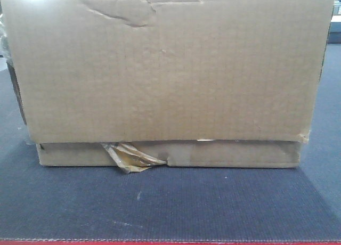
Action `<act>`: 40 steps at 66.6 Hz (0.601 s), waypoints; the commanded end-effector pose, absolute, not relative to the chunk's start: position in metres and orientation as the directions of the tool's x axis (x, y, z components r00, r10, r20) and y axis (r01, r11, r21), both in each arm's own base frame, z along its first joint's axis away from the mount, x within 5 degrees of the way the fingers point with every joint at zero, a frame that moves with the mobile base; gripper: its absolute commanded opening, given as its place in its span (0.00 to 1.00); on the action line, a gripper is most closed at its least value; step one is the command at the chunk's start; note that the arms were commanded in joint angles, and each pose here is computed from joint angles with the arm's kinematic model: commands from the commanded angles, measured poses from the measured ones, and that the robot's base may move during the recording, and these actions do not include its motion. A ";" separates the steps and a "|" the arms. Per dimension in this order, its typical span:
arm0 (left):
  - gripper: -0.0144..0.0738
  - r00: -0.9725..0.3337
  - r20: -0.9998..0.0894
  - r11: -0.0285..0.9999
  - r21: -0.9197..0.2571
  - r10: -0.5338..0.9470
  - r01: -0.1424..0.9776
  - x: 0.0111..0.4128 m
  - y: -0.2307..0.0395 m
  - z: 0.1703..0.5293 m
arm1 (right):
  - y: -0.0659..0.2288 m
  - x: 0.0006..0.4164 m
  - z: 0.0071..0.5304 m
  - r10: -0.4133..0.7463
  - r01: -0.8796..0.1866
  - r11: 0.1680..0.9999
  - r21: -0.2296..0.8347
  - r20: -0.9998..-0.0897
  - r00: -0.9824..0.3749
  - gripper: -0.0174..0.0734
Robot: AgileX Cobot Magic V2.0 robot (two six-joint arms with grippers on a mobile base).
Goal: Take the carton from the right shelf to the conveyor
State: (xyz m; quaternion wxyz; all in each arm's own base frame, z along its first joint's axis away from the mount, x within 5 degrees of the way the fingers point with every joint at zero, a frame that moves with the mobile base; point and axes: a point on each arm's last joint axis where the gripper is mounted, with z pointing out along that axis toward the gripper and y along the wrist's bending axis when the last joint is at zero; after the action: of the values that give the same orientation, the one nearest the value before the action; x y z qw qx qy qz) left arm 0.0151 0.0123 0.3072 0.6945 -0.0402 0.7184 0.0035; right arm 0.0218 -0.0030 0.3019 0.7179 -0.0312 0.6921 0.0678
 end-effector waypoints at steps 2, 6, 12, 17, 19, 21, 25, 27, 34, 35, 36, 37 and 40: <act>0.17 -0.010 -0.999 0.997 -0.053 -0.053 -0.057 0.015 0.012 0.309 | -0.003 0.021 0.305 0.049 -0.139 0.989 0.039 -0.996 0.069 0.12; 0.17 -0.010 -0.999 0.997 -0.053 -0.053 -0.057 0.015 0.012 0.309 | -0.003 0.021 0.305 0.049 -0.139 0.989 0.039 -0.996 0.069 0.12; 0.17 -0.010 -0.999 0.997 -0.053 -0.053 -0.057 0.015 0.012 0.309 | -0.003 0.021 0.305 0.049 -0.139 0.989 0.039 -0.996 0.069 0.12; 0.17 -0.010 -0.999 0.997 -0.053 -0.053 -0.057 0.015 0.012 0.309 | -0.003 0.021 0.305 0.049 -0.139 0.989 0.039 -0.996 0.069 0.12; 0.17 -0.010 -0.999 0.997 -0.053 -0.053 -0.057 0.015 0.012 0.309 | -0.003 0.021 0.305 0.049 -0.139 0.989 0.039 -0.996 0.069 0.12; 0.17 -0.010 -0.999 0.997 -0.053 -0.053 -0.057 0.015 0.012 0.309 | -0.003 0.021 0.305 0.049 -0.139 0.989 0.039 -0.996 0.069 0.12; 0.17 -0.010 -0.999 0.997 -0.053 -0.053 -0.057 0.015 0.012 0.309 | -0.003 0.021 0.305 0.049 -0.139 0.989 0.039 -0.996 0.069 0.12; 0.17 -0.010 -0.999 0.997 -0.053 -0.053 -0.057 0.015 0.012 0.309 | -0.003 0.021 0.305 0.049 -0.139 0.989 0.039 -0.996 0.069 0.12; 0.17 -0.001 -0.999 0.998 -0.033 -0.033 -0.055 0.013 0.012 0.309 | -0.003 0.021 0.305 0.049 -0.139 0.989 0.039 -0.996 0.069 0.12; 0.17 -0.004 -1.000 0.999 -0.010 -0.011 -0.050 0.013 0.011 0.309 | -0.003 0.021 0.305 0.049 -0.139 0.989 0.039 -0.996 0.069 0.12; 0.17 -0.006 -1.000 0.999 0.005 0.005 -0.045 0.013 0.011 0.308 | -0.003 0.021 0.305 0.049 -0.139 0.989 0.039 -0.996 0.069 0.12; 0.17 -0.008 -1.000 0.999 0.019 0.018 -0.041 0.013 0.010 0.308 | -0.003 0.021 0.305 0.049 -0.139 0.989 0.039 -0.996 0.069 0.12; 0.17 -0.017 -0.999 0.998 0.052 0.052 -0.026 0.013 0.009 0.307 | -0.003 0.021 0.305 0.049 -0.139 0.989 0.039 -0.996 0.069 0.12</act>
State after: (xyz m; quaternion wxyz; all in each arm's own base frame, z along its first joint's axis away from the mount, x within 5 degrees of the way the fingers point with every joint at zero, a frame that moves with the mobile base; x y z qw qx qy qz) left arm 0.0135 0.0113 0.3070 0.6963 -0.0180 0.7173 0.0171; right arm 0.0218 -0.0030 0.3021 0.7186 -0.0313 0.6914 0.0679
